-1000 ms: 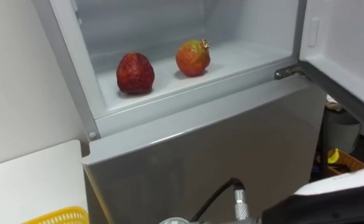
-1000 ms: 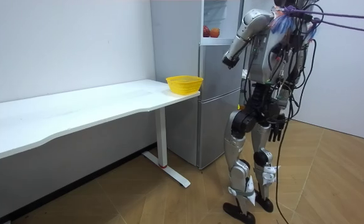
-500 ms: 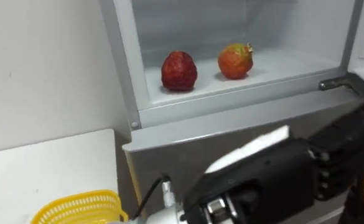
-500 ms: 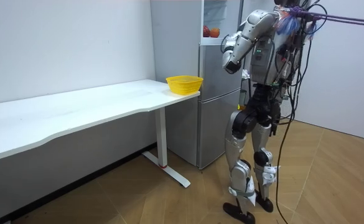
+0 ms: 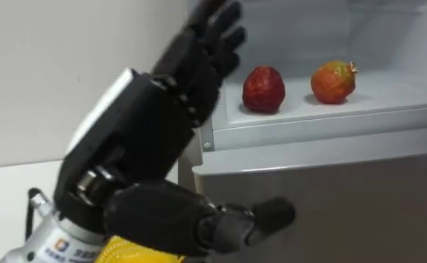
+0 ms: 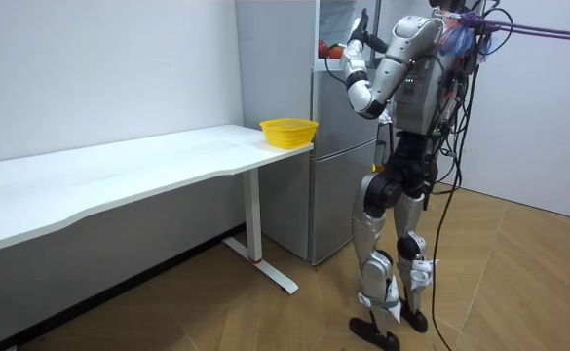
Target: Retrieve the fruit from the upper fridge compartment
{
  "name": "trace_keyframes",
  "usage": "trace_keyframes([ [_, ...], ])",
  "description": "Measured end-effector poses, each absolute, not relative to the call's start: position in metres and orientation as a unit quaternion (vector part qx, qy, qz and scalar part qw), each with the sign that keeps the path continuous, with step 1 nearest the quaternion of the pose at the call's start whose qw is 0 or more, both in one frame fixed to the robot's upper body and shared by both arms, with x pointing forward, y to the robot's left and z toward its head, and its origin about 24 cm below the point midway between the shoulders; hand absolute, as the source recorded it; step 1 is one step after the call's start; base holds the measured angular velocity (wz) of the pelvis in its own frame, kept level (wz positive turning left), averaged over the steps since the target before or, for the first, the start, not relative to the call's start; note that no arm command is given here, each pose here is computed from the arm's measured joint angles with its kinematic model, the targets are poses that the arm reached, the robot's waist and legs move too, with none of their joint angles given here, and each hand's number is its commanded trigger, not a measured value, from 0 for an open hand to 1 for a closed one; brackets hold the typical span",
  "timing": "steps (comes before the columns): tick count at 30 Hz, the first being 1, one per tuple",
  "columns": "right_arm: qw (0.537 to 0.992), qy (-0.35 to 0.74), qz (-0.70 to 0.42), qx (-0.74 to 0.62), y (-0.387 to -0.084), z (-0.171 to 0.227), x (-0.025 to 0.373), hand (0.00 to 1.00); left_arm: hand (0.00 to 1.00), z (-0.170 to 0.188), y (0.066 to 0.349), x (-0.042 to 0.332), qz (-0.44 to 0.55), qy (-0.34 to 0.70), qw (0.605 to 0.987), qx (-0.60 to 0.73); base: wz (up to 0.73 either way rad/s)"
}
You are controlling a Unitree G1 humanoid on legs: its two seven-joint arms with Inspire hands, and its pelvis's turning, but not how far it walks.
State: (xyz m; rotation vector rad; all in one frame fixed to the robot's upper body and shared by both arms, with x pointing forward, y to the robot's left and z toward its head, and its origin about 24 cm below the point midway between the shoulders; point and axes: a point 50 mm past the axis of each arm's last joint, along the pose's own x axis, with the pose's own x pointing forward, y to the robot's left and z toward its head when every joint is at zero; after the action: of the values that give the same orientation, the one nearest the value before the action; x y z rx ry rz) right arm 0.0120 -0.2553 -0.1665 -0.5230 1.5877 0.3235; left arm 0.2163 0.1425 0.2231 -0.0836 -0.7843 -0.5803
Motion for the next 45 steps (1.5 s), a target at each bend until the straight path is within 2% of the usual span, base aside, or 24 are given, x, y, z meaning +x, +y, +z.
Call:
trace_keyframes([
  [6,0.680,0.696,0.102,-0.208,-0.260,-0.165,0.008,0.00,0.00,0.218,0.185,0.211,-0.135,-0.387,0.912,-0.024,0.02],
  [11,0.673,0.712,0.071,-0.185,-0.265,-0.164,-0.012,0.00,0.00,0.198,0.243,0.191,0.067,-0.350,0.934,0.000,0.00],
  [15,0.675,0.715,0.053,-0.176,-0.267,-0.163,-0.016,0.00,0.00,0.176,0.287,0.177,0.222,-0.301,0.927,-0.001,0.09],
  [19,0.680,0.712,0.048,-0.171,-0.268,-0.162,-0.015,0.00,0.00,0.150,0.312,0.161,0.316,-0.237,0.918,0.000,0.03],
  [27,0.686,0.705,0.045,-0.174,-0.270,-0.162,-0.009,0.00,0.00,0.107,0.335,0.144,0.439,-0.143,0.887,-0.018,0.06],
  [30,0.688,0.702,0.047,-0.178,-0.270,-0.161,-0.005,0.00,0.00,0.079,0.347,0.135,0.494,-0.088,0.864,-0.041,-0.03],
  [32,0.688,0.703,0.047,-0.177,-0.270,-0.161,-0.005,0.00,0.00,0.045,0.356,0.124,0.536,-0.023,0.841,-0.072,-0.08],
  [36,0.686,0.705,0.047,-0.176,-0.270,-0.161,-0.008,0.00,0.00,-0.006,0.357,0.102,0.582,0.077,0.800,-0.124,-0.04],
  [39,0.675,0.716,0.047,-0.170,-0.269,-0.161,-0.017,0.00,0.00,-0.054,0.347,0.081,0.597,0.177,0.765,-0.167,0.13],
  [41,0.669,0.722,0.051,-0.168,-0.266,-0.162,-0.018,0.00,0.00,-0.089,0.329,0.060,0.590,0.261,0.741,-0.188,0.04],
  [45,0.667,0.722,0.057,-0.175,-0.265,-0.162,-0.017,0.00,0.00,-0.135,0.295,0.019,0.541,0.413,0.710,-0.182,0.01],
])
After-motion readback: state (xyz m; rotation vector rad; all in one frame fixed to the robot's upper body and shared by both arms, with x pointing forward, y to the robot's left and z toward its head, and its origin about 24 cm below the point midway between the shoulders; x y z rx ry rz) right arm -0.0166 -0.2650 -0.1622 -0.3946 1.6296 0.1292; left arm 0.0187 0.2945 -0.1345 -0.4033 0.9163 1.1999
